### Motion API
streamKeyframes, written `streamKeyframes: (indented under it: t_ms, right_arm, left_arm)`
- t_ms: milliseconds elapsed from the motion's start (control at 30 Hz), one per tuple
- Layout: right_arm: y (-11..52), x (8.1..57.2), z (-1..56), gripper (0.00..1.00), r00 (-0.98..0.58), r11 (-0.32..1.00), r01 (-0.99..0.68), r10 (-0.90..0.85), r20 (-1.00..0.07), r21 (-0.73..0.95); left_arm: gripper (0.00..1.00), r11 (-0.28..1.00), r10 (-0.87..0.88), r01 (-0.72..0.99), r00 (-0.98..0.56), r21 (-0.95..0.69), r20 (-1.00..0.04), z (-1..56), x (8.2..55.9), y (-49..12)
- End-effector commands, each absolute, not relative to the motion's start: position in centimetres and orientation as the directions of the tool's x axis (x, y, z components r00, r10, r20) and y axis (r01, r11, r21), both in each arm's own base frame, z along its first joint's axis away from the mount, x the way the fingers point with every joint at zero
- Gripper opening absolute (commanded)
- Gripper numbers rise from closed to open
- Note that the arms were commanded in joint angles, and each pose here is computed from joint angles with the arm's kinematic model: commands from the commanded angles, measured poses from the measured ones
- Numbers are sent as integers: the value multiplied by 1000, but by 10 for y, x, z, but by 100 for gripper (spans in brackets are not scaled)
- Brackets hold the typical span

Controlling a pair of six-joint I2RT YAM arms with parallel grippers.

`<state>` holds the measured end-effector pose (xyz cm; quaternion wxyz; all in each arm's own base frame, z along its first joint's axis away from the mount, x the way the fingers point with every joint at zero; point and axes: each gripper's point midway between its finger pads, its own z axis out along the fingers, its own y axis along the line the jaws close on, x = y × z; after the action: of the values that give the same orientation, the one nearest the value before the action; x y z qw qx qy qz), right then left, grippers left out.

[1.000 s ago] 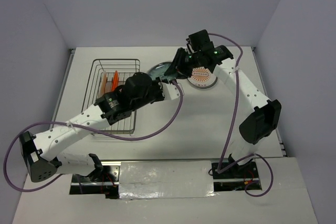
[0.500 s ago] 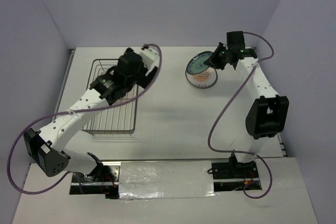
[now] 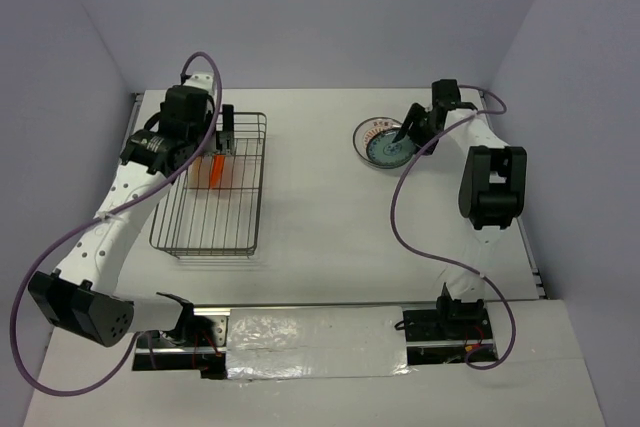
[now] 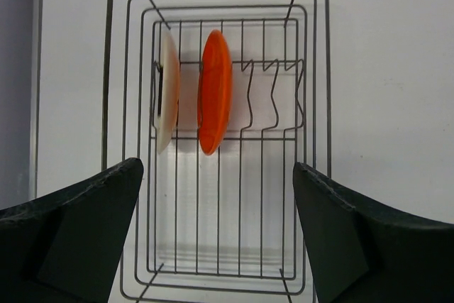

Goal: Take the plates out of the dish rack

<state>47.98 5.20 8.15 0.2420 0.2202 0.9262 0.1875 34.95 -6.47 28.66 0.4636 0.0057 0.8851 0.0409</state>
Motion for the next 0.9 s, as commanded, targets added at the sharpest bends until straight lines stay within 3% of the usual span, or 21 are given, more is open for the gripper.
streamKeyframes:
  t_ms: [0, 67, 200, 400, 633, 867]
  right_arm:
    - [30, 481, 83, 70, -794, 878, 360, 466, -390, 316]
    - [19, 464, 67, 73, -837, 890, 424, 455, -302, 166]
    - [28, 455, 59, 77, -881, 922, 387, 373, -290, 11]
    - [31, 458, 86, 78, -820, 894, 414, 448, -355, 172]
    - [20, 453, 74, 70, -827, 893, 435, 447, -342, 115]
    - [32, 463, 77, 67, -808, 883, 400, 467, -360, 247]
  left_arm:
    - [99, 998, -61, -49, -582, -39, -811, 287, 338, -64]
    - [100, 997, -72, -62, -599, -43, -798, 282, 337, -61]
    - [100, 994, -99, -101, -626, -45, -774, 272, 338, -57]
    - [99, 992, -127, -80, -609, -98, -783, 275, 342, -66]
    - [100, 993, -121, -81, -621, -91, -774, 268, 338, -64]
    - [99, 996, -87, -61, -645, -62, -759, 259, 330, -61]
